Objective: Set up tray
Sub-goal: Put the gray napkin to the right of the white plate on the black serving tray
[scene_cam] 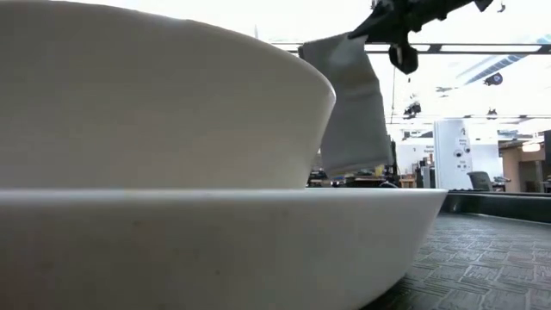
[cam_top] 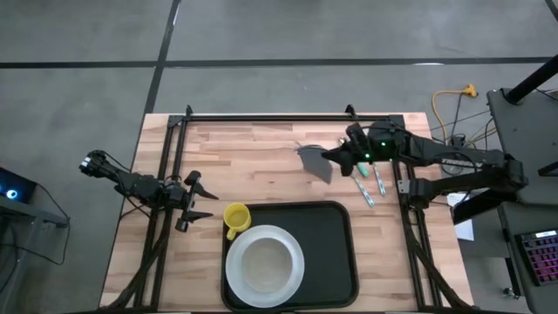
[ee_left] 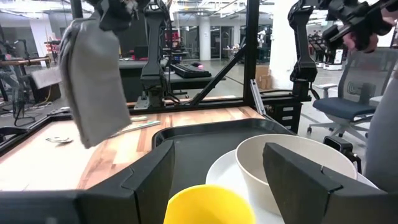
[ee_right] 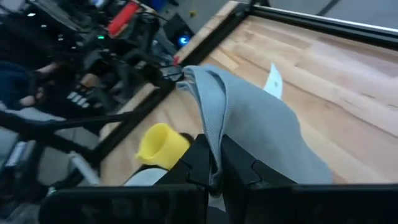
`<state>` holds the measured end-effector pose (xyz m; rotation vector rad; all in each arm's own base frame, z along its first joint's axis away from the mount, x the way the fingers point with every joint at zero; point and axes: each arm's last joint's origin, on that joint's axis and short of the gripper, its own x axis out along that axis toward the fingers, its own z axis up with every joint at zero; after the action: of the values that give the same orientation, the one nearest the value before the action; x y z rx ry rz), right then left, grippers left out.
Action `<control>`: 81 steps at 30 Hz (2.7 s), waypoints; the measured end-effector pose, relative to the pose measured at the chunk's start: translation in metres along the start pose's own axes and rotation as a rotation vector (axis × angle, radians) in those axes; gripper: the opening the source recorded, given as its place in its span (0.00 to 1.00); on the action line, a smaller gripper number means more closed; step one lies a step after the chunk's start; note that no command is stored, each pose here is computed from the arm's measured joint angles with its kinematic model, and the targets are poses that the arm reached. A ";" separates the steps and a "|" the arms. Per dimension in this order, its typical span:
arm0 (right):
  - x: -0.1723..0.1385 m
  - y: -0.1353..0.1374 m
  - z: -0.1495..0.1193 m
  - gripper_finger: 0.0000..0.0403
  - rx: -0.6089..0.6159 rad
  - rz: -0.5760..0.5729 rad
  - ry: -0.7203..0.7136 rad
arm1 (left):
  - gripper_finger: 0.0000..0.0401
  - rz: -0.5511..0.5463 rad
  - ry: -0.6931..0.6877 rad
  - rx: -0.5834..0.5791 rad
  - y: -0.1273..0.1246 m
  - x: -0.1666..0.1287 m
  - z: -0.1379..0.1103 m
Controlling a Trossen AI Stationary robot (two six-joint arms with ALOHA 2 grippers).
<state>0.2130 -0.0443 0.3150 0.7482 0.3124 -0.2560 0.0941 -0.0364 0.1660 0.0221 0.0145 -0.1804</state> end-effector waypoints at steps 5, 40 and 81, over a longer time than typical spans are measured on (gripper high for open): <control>-0.011 0.016 -0.009 0.02 0.001 0.082 0.021 | 0.56 0.000 0.000 0.000 0.000 0.000 0.000; -0.043 0.139 -0.156 0.02 0.344 0.359 0.237 | 0.56 0.000 0.000 0.000 0.000 0.000 0.000; 0.007 0.073 -0.262 0.03 0.410 -0.039 0.298 | 0.56 0.000 0.000 0.000 0.000 0.000 0.000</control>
<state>0.1952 0.1897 0.1777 1.1901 0.5674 -0.2484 0.0941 -0.0365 0.1660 0.0221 0.0147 -0.1806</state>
